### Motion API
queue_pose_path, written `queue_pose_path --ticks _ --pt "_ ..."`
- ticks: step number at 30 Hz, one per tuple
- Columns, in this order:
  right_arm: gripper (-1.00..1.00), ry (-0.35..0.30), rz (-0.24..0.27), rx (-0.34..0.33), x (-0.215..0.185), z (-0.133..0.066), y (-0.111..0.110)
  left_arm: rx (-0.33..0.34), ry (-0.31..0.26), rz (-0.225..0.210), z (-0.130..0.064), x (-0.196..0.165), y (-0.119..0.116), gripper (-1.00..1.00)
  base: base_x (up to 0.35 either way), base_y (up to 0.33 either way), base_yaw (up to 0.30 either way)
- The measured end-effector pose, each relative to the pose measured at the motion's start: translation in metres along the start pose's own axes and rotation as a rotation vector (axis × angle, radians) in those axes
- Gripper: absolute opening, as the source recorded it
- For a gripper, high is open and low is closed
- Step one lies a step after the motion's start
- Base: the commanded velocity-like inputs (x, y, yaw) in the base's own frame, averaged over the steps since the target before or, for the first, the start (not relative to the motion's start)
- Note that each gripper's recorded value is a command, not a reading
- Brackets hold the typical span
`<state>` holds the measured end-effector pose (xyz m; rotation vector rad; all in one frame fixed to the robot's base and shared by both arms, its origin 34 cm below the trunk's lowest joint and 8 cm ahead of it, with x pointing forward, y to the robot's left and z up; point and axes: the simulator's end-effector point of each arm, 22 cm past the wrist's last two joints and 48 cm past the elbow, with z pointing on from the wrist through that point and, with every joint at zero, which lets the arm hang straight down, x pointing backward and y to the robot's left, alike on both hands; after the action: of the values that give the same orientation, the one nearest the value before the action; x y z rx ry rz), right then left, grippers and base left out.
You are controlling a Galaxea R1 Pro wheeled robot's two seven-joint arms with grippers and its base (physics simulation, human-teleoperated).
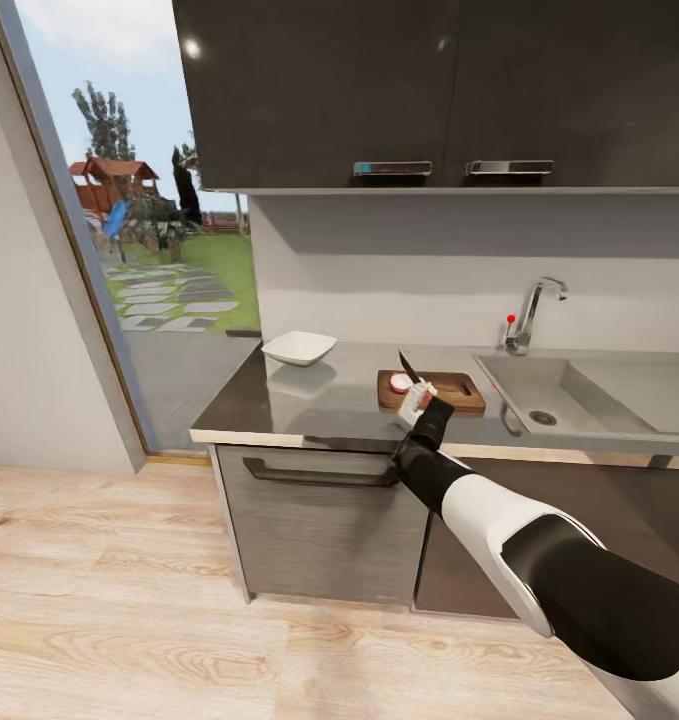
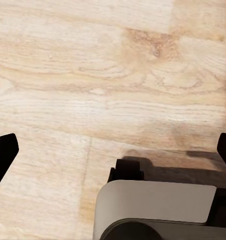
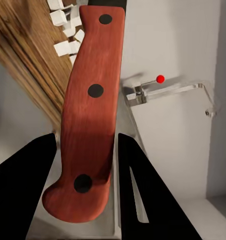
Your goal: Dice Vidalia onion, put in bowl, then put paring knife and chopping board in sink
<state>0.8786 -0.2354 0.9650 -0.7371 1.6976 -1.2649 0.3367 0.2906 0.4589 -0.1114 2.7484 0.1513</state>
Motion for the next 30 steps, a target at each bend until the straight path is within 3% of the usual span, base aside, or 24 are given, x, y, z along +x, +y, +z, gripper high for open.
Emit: queue_pose_path --ticks 7,20,30 --pt "-1.00 0.002 -0.002 -0.003 0.0016 0.0000 0.0017 0.000 0.000 0.001 0.0000 0.0000 0.0004 1.00 0.016 0.000 0.000" --pt "-1.00 -0.012 0.043 -0.001 -0.0026 -0.0025 -0.0051 0.002 -0.012 -0.001 -0.0006 -0.0050 -0.0011 1.00 0.002 0.001 0.000" --pt "-1.00 -0.012 0.045 -0.003 -0.0024 -0.0026 -0.0050 0.004 -0.013 -0.001 -0.0008 -0.0052 -0.0024 1.00 0.102 0.148 -0.010"
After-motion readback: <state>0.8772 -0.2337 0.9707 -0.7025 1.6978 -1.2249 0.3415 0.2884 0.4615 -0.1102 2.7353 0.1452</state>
